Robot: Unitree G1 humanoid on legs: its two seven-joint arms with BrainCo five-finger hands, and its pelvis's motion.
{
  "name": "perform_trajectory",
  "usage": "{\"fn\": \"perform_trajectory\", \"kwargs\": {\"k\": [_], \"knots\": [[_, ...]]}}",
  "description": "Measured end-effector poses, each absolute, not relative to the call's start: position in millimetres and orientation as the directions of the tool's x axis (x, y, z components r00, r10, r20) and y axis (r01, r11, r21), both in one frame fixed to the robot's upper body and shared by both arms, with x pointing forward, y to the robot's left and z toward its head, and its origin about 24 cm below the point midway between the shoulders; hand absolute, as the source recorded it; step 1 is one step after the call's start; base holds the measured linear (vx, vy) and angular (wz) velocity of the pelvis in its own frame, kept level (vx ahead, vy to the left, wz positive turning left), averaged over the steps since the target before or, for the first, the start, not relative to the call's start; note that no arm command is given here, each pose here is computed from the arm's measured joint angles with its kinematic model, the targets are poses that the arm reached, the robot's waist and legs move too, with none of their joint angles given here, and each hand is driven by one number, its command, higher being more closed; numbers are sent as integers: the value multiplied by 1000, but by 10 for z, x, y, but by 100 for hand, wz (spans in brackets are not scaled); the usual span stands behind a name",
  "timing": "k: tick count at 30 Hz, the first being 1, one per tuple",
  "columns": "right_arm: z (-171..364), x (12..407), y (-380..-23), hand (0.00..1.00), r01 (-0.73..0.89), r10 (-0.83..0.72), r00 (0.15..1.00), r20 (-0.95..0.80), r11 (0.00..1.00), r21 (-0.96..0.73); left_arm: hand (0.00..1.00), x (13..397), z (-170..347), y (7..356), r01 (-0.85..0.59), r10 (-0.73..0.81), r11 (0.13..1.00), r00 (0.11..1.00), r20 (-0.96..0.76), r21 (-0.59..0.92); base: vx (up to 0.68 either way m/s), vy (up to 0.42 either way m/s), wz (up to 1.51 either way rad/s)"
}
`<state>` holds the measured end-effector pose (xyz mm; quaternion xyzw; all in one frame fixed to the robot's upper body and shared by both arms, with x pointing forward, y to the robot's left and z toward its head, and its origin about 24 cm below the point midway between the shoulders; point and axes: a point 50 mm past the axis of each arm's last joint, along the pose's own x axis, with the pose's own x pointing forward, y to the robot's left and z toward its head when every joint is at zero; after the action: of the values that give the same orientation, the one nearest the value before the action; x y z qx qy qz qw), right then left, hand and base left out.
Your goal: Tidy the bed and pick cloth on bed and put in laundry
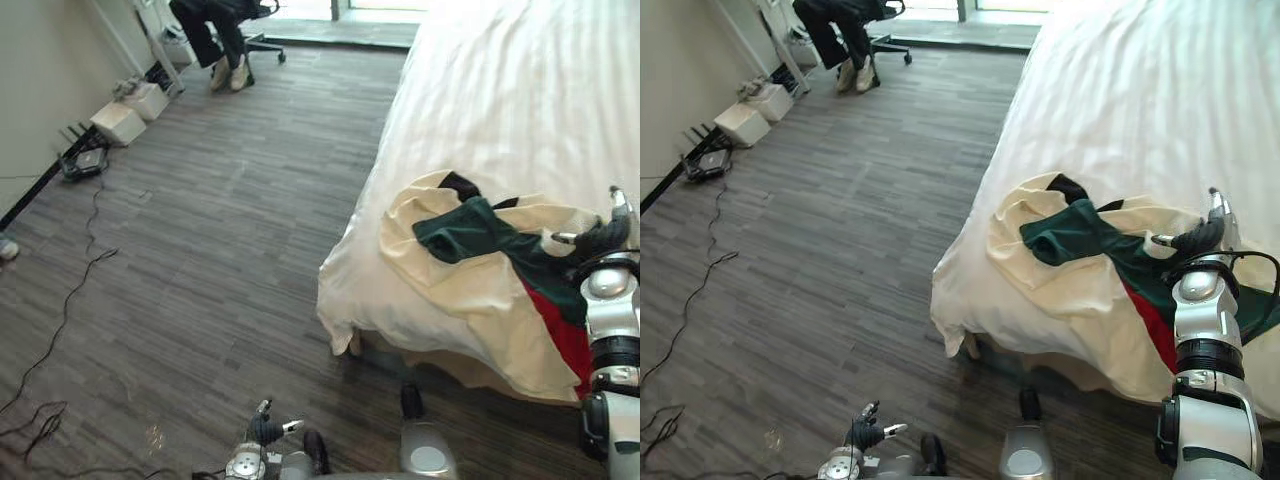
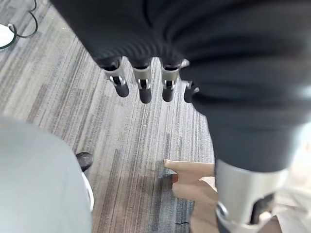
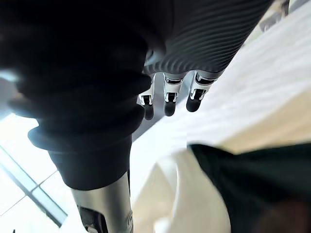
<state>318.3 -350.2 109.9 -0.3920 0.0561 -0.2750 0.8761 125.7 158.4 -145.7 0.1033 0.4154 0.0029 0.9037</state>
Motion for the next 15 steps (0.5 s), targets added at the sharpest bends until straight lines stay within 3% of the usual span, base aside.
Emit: {"fn": "perform_trajectory", "kwargs": {"k": [7, 8, 15], "knots": [[995, 3260, -3296, 0, 390, -464, 880, 100, 586, -711, 0, 1332, -1431, 1593, 103, 77, 975, 671, -738, 195, 0, 0, 0], [1046, 3284, -3290, 100, 398, -454, 883, 120, 586, -706, 0, 1366, -1420, 1600, 121, 64, 973, 676, -734, 197, 0, 0, 0], [1391, 3407, -3409, 100, 448, -455, 871, 188, 575, -685, 0, 1556, -1347, 1588, 171, 23, 964, 713, -701, 205, -4, -5, 0]]}}
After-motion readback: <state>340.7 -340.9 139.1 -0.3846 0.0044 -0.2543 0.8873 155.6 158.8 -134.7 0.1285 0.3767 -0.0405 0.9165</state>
